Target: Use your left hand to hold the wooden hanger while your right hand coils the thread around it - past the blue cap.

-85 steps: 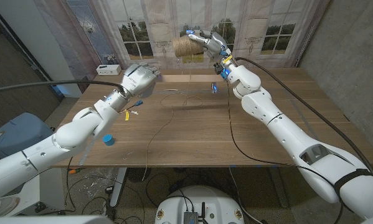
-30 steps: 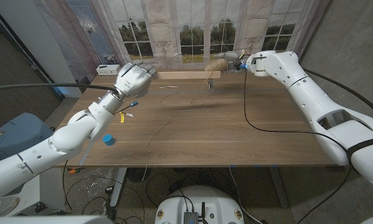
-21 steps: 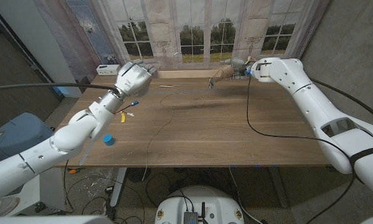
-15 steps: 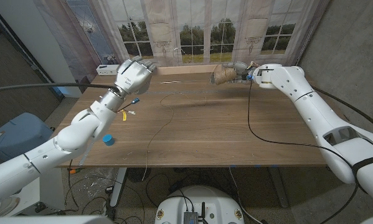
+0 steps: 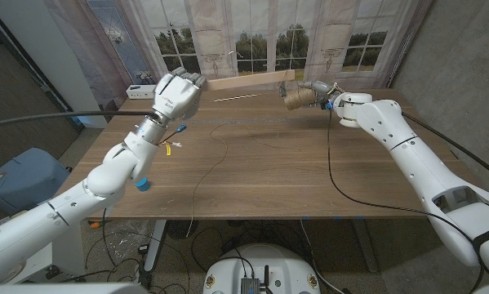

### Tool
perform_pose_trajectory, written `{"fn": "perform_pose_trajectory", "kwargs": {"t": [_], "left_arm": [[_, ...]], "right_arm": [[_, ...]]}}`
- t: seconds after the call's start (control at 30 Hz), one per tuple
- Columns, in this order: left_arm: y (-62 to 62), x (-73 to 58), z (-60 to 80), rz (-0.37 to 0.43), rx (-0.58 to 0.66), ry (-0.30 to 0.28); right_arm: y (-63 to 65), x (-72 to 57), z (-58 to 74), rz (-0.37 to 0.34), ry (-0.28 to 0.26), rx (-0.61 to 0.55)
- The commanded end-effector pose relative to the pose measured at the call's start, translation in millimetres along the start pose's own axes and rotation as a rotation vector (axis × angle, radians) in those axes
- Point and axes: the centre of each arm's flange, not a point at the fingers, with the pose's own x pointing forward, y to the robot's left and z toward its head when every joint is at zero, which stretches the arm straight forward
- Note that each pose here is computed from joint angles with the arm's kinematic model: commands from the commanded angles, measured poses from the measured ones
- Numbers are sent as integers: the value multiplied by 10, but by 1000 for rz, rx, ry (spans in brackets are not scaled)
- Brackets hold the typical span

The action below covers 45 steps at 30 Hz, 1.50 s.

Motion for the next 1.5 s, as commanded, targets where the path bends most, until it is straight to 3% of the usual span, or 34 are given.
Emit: {"fn": "perform_pose_trajectory", "kwargs": {"t": [0.03, 0.47, 0.73, 1.0, 1.5], "left_arm": [[-38, 38, 13, 105, -28, 124], [-112, 119, -28, 120, -89, 184], [-130, 179, -59, 40, -75, 115], [-163, 199, -86, -33, -38, 81], [-161, 246, -60, -30, -19, 64]], "right_arm": [[66, -252, -95, -69, -92, 3], [68, -442, -444, -113, -91, 43], [-45, -533, -647, -127, -85, 87], [-274, -637, -952, -6, -189, 163], [-546, -774, -1150, 227, -422, 91]]}}
